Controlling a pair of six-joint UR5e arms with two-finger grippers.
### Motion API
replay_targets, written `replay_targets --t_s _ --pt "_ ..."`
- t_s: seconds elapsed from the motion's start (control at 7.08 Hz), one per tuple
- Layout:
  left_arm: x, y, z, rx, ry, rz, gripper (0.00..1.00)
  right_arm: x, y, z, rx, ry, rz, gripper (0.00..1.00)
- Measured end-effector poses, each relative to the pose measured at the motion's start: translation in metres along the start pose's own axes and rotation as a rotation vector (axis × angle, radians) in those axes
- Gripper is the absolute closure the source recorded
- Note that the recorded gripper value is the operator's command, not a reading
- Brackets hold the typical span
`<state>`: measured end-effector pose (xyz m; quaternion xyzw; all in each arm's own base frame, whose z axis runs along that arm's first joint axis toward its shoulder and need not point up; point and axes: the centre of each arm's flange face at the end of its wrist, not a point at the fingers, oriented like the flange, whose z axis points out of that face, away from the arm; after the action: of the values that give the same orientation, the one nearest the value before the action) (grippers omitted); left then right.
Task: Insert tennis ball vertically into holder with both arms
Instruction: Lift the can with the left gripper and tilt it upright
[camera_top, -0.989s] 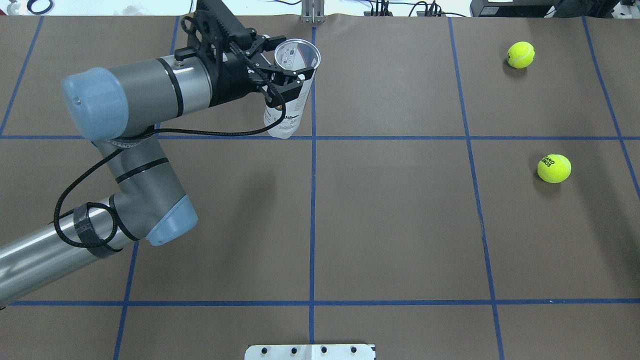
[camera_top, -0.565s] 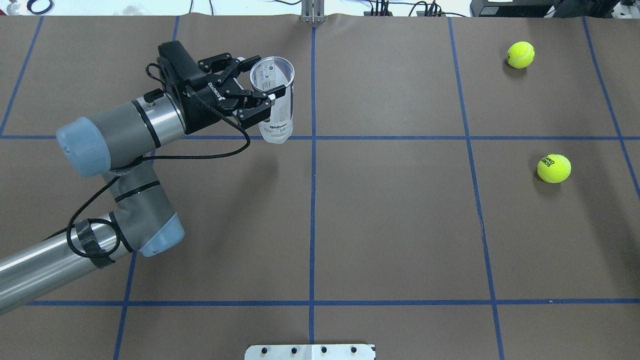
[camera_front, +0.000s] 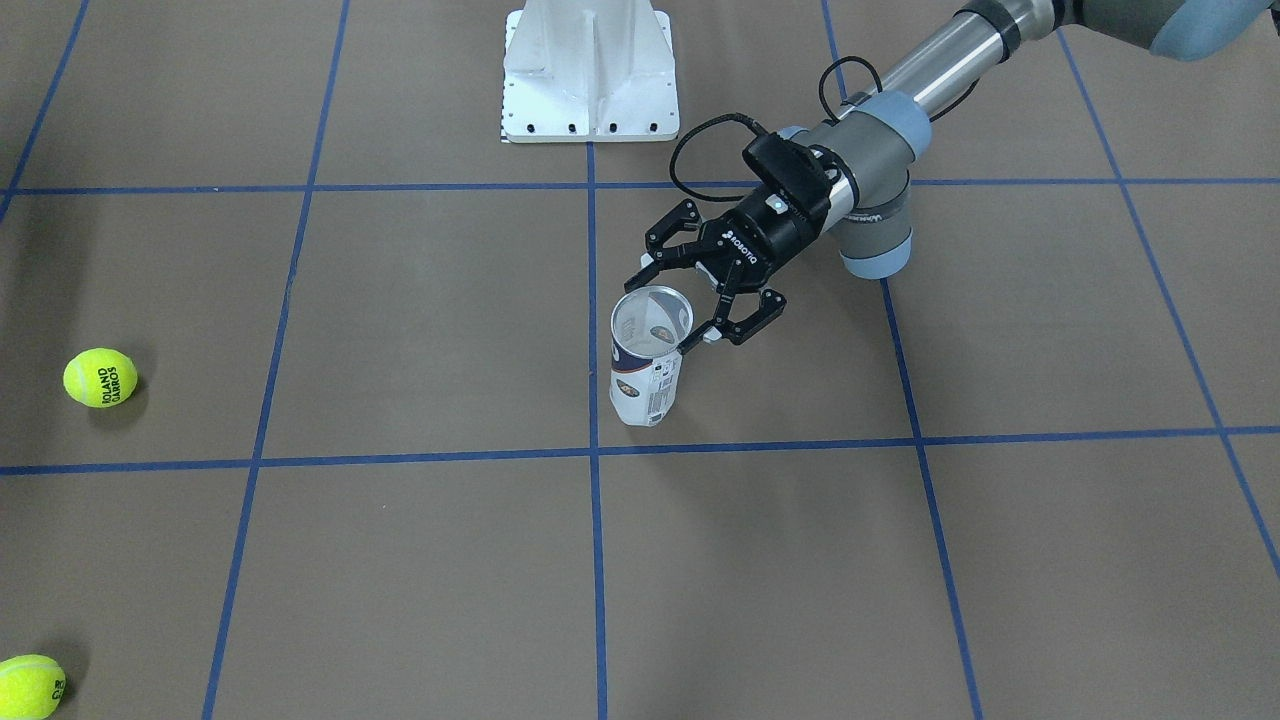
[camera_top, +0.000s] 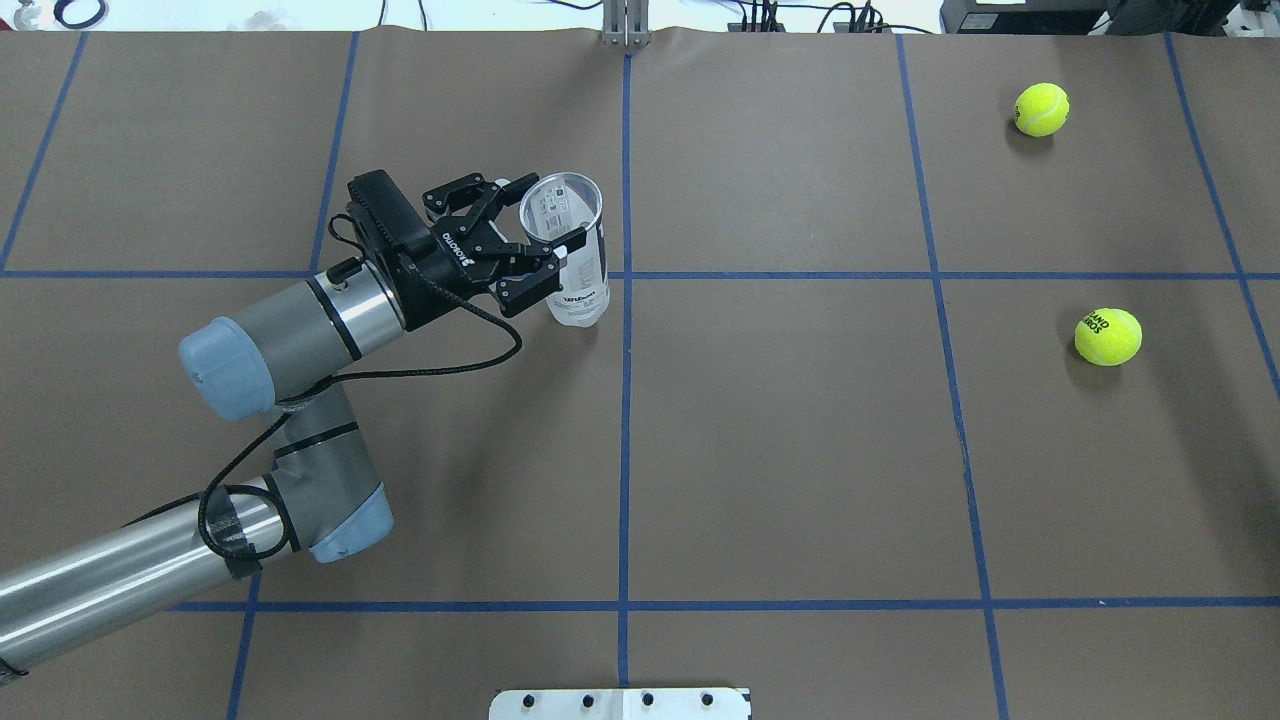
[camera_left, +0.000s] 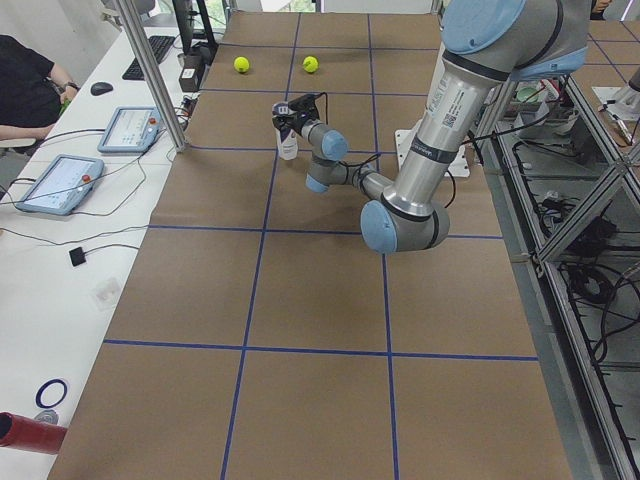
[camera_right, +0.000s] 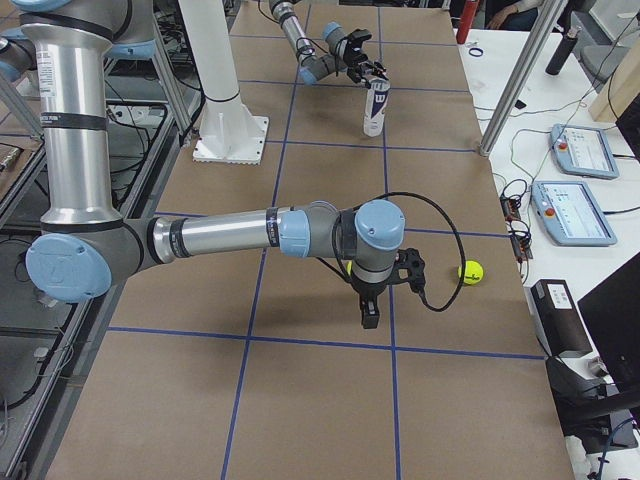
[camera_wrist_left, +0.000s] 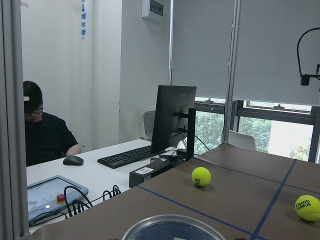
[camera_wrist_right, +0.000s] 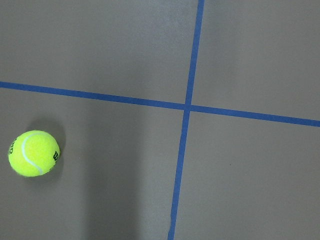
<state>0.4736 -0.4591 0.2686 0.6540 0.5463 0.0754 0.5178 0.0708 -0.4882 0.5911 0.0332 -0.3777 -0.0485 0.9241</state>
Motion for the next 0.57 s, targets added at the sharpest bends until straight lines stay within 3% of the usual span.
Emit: replay_targets --t_s 0.14,0.42,0.57 --pt "0.0015 0.0078 0.0013 -0.013 -0.001 -0.001 0.57 0.0 0.0 0.0 0.0 0.0 0.0 0.0" --pt "0.0055 0.009 0.0059 -0.014 0.002 -0.004 0.28 0.0005 0.0001 0.0005 -0.002 0.0 0.001 0.0" --pt "0.0092 0.0036 0.0102 -0.003 0.007 -0.009 0.02 0.0006 0.0002 0.0004 -0.002 0.0 0.002 0.0"
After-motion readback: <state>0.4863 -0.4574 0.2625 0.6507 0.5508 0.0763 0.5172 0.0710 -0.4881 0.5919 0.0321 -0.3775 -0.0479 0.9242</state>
